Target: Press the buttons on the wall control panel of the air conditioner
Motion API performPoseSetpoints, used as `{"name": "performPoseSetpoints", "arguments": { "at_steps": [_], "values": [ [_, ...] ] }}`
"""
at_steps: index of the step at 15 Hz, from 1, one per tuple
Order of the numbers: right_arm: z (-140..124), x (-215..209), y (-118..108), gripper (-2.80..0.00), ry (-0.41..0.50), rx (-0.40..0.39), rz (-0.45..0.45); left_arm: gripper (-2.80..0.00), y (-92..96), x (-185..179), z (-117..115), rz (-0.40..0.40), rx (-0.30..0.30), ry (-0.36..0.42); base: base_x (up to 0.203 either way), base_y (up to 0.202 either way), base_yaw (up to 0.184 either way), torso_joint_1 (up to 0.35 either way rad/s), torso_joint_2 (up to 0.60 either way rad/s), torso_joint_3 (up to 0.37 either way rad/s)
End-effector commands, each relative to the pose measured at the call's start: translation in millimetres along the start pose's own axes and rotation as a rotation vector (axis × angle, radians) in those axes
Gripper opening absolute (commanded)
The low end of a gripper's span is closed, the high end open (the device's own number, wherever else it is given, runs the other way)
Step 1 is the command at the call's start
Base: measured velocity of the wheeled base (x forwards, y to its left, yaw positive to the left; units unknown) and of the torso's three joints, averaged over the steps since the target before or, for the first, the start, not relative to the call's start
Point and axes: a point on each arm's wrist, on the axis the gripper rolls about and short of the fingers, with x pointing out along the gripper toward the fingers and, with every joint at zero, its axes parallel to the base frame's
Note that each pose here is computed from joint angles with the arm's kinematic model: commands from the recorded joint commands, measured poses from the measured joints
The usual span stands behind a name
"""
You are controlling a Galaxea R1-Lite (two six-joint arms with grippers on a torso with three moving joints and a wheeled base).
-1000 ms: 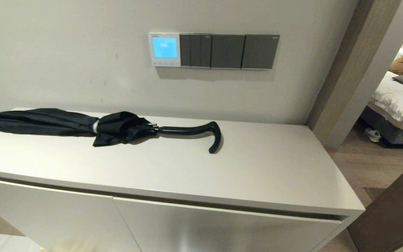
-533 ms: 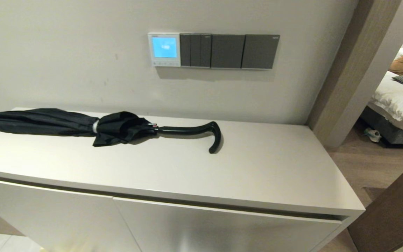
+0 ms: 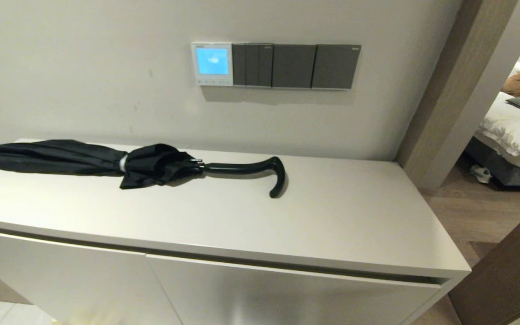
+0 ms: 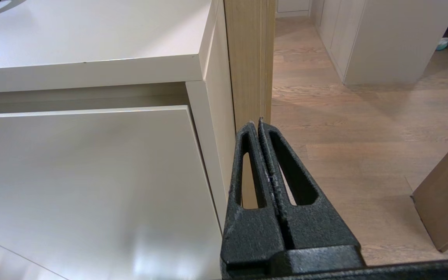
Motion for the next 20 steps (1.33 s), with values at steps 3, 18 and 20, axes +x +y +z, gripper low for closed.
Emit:
{"name": "performPoseSetpoints", "arguments": {
  "at_steps": [3,18,20],
  "values": [
    [-0.8,0.3,0.0,-2.8,0.004,0.0,0.0,-2.8,0.0,0.1,-0.6,-0.001,-0.003,0.007,0.0,0.0,0.0,0.0,0.0,0.0],
    [-0.8,0.3,0.0,-2.8,0.004,0.0,0.0,-2.8,0.3,0.0,0.2,0.012,-0.041,-0.001,0.0,0.0,0.0,0.0,0.0,0.0],
    [-0.8,0.3,0.0,-2.8,0.004,0.0,0.0,-2.8,0.3,0.1,0.2,0.011,-0.041,0.0,0.0,0.0,0.0,0.0,0.0,0.0]
  ]
}}
